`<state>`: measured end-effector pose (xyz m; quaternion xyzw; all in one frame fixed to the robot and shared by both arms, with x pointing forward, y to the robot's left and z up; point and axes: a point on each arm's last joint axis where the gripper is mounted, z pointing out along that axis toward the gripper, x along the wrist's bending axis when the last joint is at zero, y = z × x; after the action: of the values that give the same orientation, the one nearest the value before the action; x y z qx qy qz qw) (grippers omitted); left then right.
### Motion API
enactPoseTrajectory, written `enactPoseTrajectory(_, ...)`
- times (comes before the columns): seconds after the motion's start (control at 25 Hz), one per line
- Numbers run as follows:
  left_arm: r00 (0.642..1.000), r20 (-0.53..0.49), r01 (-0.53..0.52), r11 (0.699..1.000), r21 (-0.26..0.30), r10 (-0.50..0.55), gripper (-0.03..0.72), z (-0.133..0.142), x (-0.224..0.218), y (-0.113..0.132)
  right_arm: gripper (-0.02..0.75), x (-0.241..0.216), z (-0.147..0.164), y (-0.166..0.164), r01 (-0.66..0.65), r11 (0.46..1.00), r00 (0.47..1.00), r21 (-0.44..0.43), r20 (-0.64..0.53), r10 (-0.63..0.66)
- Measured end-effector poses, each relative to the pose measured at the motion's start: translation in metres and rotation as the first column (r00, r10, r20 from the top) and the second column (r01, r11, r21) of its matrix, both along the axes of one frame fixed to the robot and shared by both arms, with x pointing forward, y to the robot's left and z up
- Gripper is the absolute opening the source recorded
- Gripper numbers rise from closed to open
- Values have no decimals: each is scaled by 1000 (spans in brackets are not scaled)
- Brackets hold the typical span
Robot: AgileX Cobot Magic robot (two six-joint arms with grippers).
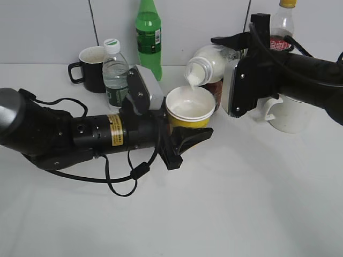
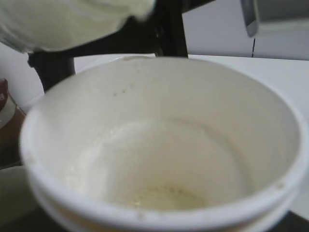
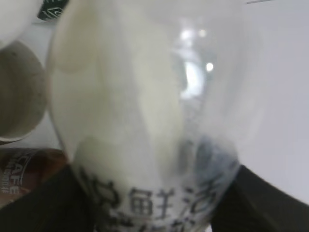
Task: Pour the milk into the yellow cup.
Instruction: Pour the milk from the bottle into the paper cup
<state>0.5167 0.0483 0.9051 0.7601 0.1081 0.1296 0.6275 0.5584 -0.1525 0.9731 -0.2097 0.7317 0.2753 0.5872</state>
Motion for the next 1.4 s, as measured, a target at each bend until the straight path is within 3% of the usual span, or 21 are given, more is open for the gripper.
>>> enactPoseTrajectory(1.4, 1000, -9, 14, 1000, -13, -14, 433, -2, -5, 2, 429, 0, 0, 0, -9, 997, 998, -75, 66, 14)
